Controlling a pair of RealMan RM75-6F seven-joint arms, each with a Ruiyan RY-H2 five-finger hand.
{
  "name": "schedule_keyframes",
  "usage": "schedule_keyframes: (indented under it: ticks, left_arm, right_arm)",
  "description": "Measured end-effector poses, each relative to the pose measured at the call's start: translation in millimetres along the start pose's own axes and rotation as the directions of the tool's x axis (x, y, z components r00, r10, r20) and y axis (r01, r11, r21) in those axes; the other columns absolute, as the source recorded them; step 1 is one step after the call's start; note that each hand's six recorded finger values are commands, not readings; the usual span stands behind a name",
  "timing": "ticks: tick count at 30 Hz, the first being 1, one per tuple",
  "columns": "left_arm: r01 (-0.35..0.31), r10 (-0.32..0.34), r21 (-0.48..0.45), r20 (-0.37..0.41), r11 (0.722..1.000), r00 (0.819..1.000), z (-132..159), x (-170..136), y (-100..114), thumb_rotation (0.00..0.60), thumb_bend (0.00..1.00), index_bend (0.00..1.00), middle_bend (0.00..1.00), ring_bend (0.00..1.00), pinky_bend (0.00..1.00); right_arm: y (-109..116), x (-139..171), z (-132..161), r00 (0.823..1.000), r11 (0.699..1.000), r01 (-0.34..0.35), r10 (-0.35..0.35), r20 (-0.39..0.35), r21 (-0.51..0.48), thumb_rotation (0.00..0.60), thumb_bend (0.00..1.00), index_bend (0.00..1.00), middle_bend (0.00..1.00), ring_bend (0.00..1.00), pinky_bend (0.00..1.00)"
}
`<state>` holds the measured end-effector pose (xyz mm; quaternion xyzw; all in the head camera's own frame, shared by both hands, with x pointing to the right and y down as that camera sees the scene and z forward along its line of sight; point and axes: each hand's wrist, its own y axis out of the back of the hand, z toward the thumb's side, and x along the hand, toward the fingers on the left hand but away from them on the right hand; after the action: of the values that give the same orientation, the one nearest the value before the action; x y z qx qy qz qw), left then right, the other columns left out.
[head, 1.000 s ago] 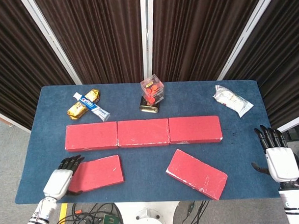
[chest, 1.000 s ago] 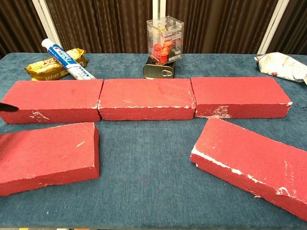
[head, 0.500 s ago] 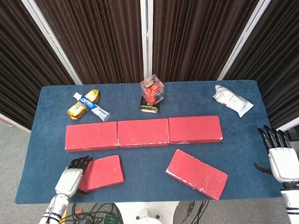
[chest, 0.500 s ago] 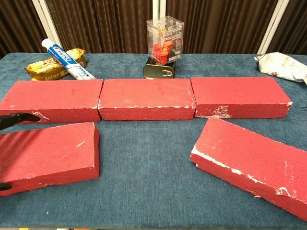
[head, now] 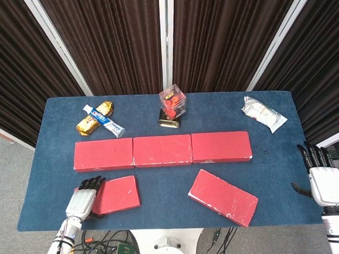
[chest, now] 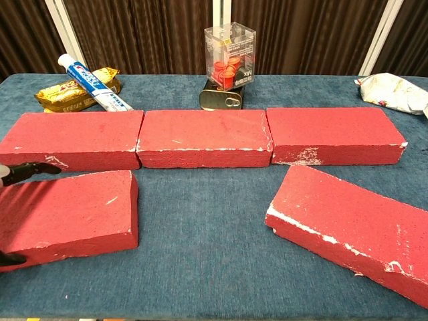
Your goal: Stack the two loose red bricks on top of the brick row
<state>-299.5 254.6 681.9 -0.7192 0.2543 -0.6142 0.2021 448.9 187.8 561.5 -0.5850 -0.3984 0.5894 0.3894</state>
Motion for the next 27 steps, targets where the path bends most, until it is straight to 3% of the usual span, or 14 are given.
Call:
schedule_keyframes:
  ticks: [14, 22, 27]
  left_arm:
    - [0.031, -0.031, 0.006, -0.014, 1.0, 0.999, 1, 2, -2, 0.6, 0.0, 0.0, 0.15, 0.0, 0.0]
    - [0.033, -0.033, 0.002, -0.004, 0.999, 0.999, 4, 0, 1, 0.6, 0.0, 0.0, 0.17, 0.0, 0.0]
    - [0.001, -0.001, -0.002, 0.022, 1.0, 1.0, 6, -5, 15, 0.6, 0.0, 0.0, 0.17, 0.0, 0.0]
  right_arm:
    - [1, -1, -1, 1.0, 1.0, 0.01, -0.01, 0.012, 0.0, 0.6, 0.1, 0.0, 0.0, 0.0, 0.0]
    - [1, -1, -3, 1.0, 1.0, 0.014, -0.014, 0.021, 0.001, 0.6, 0.11, 0.0, 0.0, 0.0, 0.0]
    - [4, -1, -5, 0.999, 1.0, 0.02, -0.02, 0.026, 0.002, 0.6, 0.11, 0.0, 0.0, 0.0, 0.0]
